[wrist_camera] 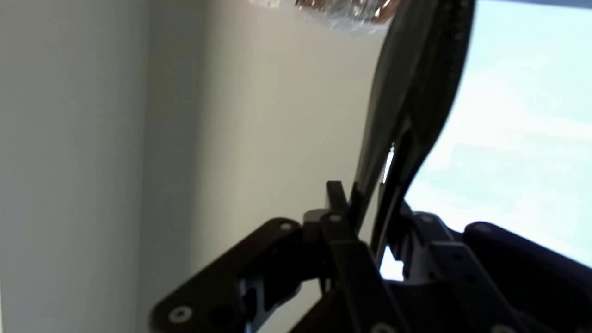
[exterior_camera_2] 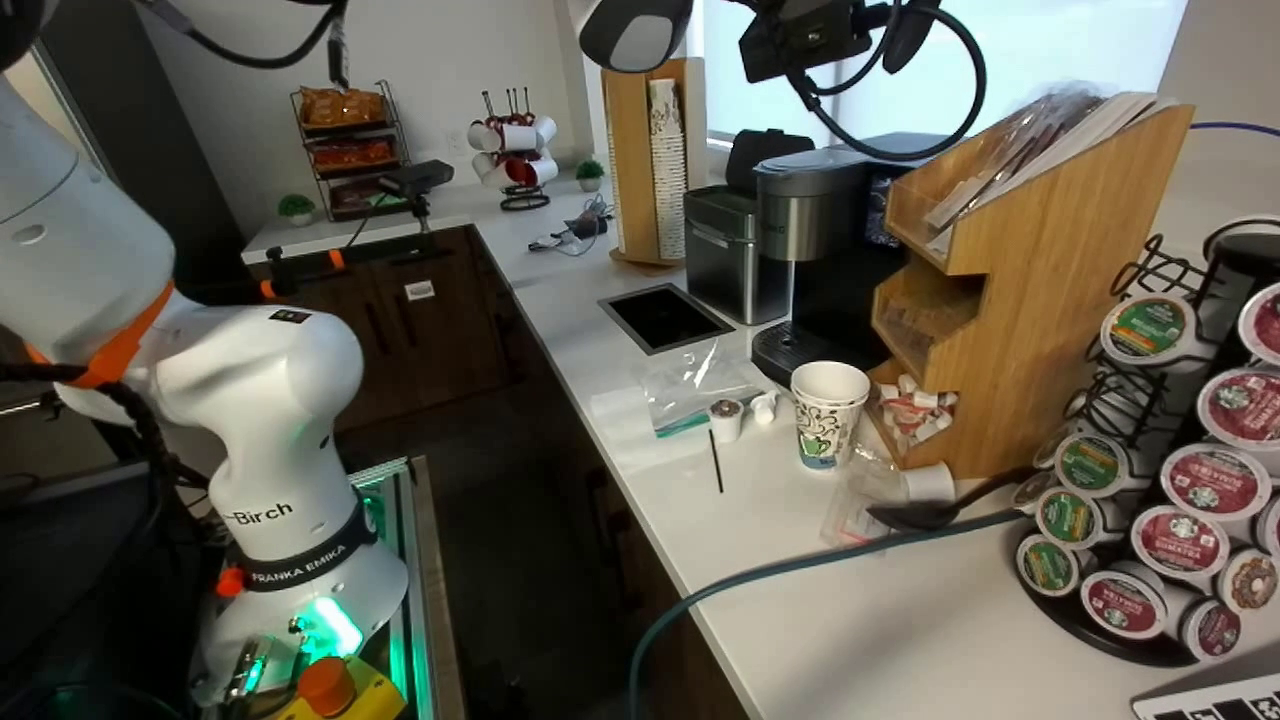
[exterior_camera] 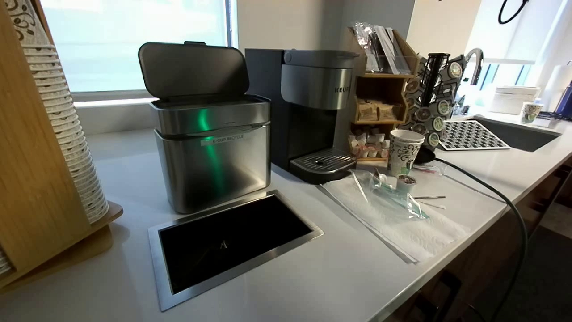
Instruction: Place the stacked coffee cups on the left upright then put the black tongs on top of the wooden stand.
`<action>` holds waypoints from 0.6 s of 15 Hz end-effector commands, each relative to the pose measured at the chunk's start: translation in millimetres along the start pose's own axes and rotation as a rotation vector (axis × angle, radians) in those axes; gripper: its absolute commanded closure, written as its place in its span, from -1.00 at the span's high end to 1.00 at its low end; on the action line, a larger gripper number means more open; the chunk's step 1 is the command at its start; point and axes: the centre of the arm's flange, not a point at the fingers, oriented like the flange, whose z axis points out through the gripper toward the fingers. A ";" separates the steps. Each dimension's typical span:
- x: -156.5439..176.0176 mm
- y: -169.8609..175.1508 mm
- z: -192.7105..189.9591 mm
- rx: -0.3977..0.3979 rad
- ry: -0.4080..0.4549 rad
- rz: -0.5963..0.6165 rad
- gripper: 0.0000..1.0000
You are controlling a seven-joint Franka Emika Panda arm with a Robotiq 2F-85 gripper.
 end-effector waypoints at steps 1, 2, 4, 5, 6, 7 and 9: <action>-20.9 -12.0 71.3 -0.135 0.089 -0.014 -0.88; -23.9 -14.5 78.1 -0.158 0.088 0.015 -0.88; -38.9 -12.7 88.7 -0.220 0.071 0.049 -0.88; -47.7 -10.1 90.1 -0.244 0.052 0.069 -0.88; -61.2 -7.6 92.7 -0.254 0.027 0.097 -0.88; -71.4 -3.8 98.1 -0.235 0.008 0.121 -0.88; -80.9 0.0 102.1 -0.199 -0.035 0.137 -0.88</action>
